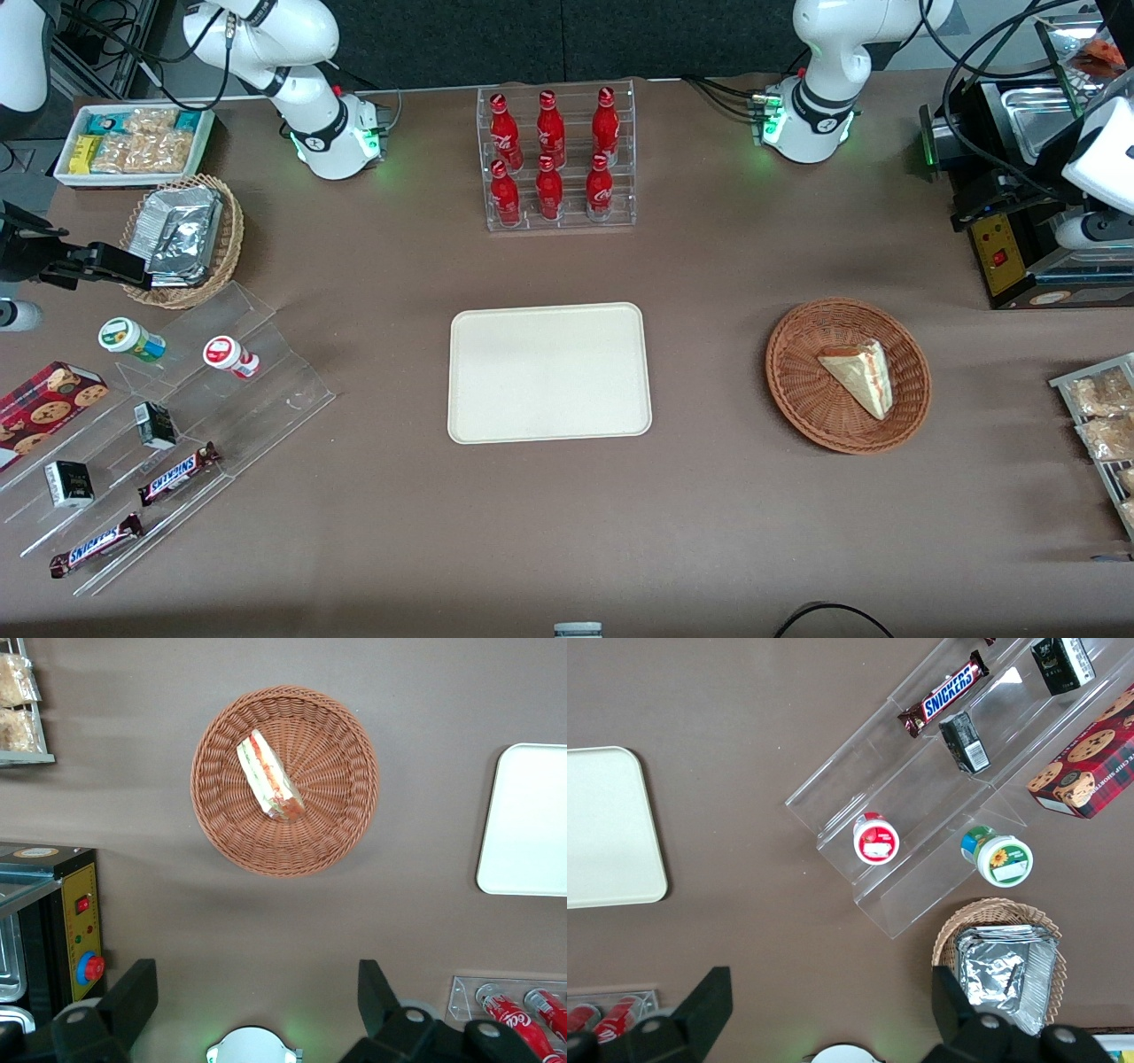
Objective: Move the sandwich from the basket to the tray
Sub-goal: 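Move the left gripper over the sandwich in the wicker basket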
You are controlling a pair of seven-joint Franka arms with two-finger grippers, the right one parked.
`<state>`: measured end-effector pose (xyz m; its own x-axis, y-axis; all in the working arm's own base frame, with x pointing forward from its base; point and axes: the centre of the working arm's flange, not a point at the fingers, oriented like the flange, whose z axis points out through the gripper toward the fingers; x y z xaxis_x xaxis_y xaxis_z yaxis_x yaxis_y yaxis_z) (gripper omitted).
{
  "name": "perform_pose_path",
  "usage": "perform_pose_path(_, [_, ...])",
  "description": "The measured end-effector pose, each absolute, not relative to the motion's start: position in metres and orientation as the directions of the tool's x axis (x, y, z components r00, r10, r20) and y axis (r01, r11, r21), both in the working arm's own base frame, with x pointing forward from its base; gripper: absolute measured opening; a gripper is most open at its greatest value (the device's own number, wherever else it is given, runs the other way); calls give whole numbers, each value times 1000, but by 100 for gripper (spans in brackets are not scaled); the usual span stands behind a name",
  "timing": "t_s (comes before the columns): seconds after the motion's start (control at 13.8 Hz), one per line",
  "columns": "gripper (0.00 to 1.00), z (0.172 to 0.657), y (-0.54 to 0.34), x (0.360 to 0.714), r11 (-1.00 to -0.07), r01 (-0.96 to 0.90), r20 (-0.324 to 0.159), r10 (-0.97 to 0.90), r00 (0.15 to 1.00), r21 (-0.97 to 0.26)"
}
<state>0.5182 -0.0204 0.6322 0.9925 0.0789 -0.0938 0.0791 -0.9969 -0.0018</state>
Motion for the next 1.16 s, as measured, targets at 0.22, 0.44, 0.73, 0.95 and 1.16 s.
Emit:
perform_pose_path(0.22, [100, 626, -20, 520, -997, 79, -114, 79, 990, -3])
perform_pose_path(0.44, [100, 604, -16, 532, -995, 94, -154, 95, 983, -17])
perform_pose_path(0.73, [100, 524, -3, 565, -955, 286, -153, 295, 943, -77])
perform_pose_path(0.95, [100, 453, -4, 570, -845, 526, -93, 533, 841, -90])
perform_pose_path(1.16, [100, 402, -5, 561, -801, 594, -59, 598, 800, -75])
